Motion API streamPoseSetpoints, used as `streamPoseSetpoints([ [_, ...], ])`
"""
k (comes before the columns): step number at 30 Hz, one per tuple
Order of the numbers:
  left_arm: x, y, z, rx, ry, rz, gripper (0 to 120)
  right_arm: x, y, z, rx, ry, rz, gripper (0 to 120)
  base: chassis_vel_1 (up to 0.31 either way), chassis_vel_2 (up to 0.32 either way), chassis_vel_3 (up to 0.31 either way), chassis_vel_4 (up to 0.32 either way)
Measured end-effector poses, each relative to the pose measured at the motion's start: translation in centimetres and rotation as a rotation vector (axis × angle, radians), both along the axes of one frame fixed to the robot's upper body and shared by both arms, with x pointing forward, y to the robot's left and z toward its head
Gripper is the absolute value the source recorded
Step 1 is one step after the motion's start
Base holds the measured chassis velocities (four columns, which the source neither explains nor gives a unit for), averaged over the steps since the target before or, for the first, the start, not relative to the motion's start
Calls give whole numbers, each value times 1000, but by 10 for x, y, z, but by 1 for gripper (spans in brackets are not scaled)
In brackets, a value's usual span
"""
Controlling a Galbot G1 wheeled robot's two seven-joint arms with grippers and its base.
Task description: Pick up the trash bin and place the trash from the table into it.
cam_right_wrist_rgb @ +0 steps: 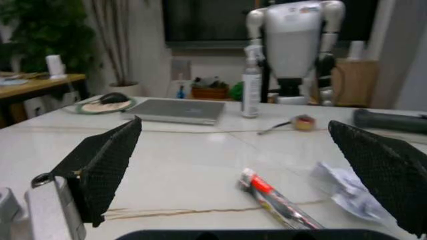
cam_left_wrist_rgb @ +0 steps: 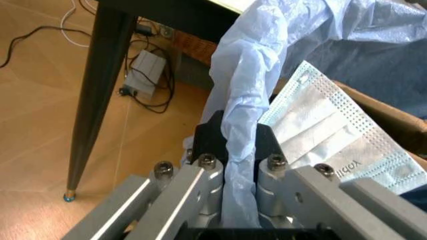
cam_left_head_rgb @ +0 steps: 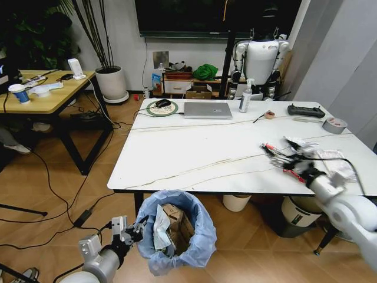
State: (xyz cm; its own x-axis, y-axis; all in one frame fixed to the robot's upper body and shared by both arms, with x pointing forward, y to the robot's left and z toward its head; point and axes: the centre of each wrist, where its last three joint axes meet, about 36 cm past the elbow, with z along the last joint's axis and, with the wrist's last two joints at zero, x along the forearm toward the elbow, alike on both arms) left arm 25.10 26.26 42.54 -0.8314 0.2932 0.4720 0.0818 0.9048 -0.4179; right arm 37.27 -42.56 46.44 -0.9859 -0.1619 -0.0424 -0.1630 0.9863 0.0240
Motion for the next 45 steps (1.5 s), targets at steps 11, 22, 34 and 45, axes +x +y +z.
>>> streamPoseSetpoints([
  [11,-4,-2,-3,2,6,-13,2,-92,-22,-40,-19,6,-45,100,0,0,0,0],
  [22,-9,-3,-1,2,0,-17,2,-103,-17,-61,75,16,-28,100,0,0,0,0],
  [34,-10,-7,-2,-7,-1,-14,2,-105,-20,-72,109,17,-12,100,-40,-32,37,31],
  [45,-10,-7,-2,-7,1,-11,2,-103,-20,-74,112,16,-2,100,-84,-75,86,83],
])
